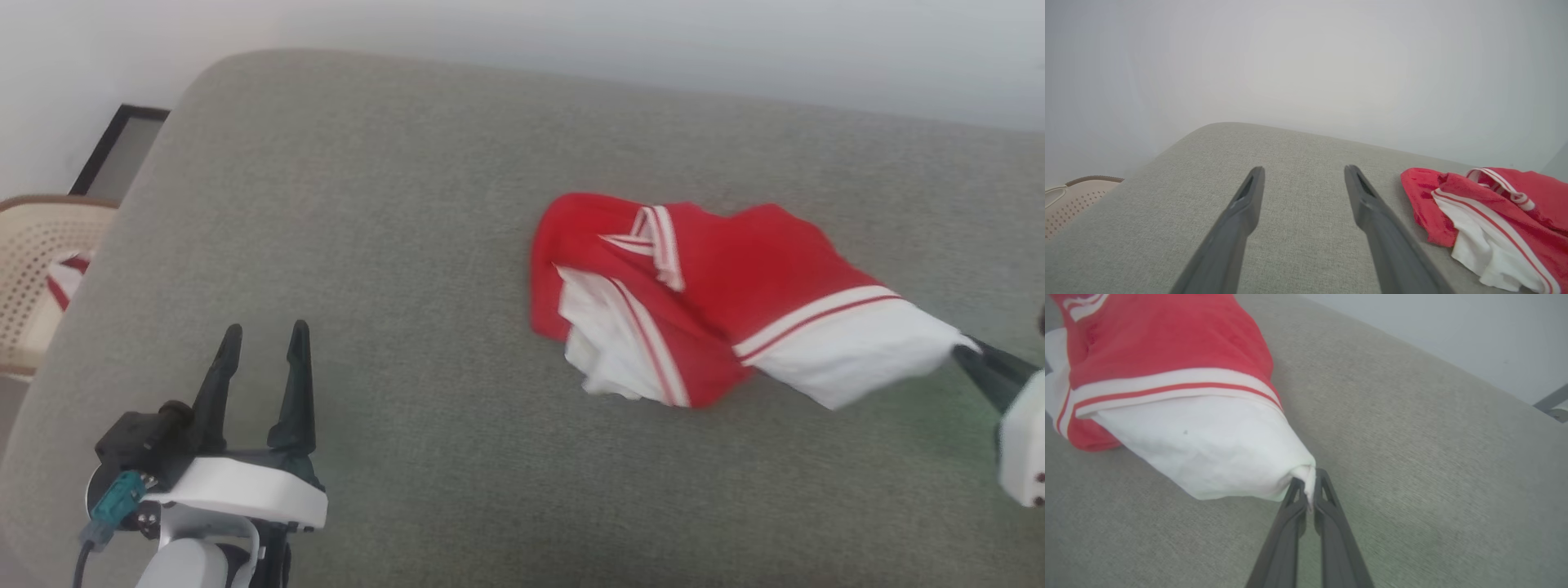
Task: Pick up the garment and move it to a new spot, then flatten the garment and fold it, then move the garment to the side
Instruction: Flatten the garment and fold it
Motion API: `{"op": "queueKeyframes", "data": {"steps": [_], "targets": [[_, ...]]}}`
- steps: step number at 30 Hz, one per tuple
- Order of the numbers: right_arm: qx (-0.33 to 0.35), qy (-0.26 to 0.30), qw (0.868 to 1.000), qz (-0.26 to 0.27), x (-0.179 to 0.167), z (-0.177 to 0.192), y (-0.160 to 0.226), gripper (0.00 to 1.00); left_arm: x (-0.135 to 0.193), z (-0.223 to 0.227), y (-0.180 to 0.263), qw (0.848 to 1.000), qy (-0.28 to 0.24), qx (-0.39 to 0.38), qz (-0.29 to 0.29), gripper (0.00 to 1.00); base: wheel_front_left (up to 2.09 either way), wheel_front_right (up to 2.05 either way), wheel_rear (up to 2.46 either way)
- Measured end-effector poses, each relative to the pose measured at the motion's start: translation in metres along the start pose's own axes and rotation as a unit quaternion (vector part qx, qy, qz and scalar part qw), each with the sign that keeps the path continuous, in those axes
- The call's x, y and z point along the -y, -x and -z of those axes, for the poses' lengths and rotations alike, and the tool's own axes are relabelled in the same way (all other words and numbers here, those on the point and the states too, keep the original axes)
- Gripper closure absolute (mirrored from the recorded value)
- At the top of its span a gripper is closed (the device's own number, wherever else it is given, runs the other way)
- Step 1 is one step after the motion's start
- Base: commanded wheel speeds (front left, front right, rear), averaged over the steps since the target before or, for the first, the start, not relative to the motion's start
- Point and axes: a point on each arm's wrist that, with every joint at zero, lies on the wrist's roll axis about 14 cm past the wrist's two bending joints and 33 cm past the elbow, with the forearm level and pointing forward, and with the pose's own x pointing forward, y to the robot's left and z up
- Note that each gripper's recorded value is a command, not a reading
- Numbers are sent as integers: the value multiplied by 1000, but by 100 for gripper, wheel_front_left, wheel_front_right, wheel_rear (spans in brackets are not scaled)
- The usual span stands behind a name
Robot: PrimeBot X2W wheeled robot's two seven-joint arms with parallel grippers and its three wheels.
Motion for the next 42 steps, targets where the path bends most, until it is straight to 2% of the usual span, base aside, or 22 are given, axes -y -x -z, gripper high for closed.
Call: {"op": "queueKeyframes", "data": {"steps": [8,12,14,15,16,17,18,19,27,34,37,42], "targets": [[-46,-57,992,102,64,38,38,100,13,0,-4,1000,2,-1,27,0,0,0,0],[-79,-88,987,105,61,64,35,100,18,1,-6,999,2,-5,37,0,0,0,0],[-99,-99,985,102,55,78,32,93,18,4,-6,999,1,-11,39,0,0,0,0],[-104,-107,984,101,53,82,31,86,19,4,-7,999,1,-12,40,0,0,0,0],[-109,-111,983,101,51,86,29,64,20,3,-8,999,1,-11,42,0,0,0,0],[-112,-112,982,99,49,87,26,46,22,2,-9,999,0,-11,46,0,0,0,0],[-113,-113,982,98,49,87,25,11,23,2,-10,999,0,-13,50,0,0,0,0],[-114,-112,982,97,48,87,24,0,24,3,-11,999,0,-16,52,0,0,0,0],[-87,-99,986,101,54,67,30,0,44,-1,-21,995,-5,-32,95,0,0,0,0],[17,-77,988,133,76,18,54,0,93,-9,-34,983,-3,-55,174,0,0,0,0],[89,-60,981,160,90,-11,71,0,121,-4,-35,973,-3,-78,215,0,0,0,0],[189,-48,958,210,106,-38,100,0,171,19,-27,948,-4,-144,283,0,0,0,0]]}}
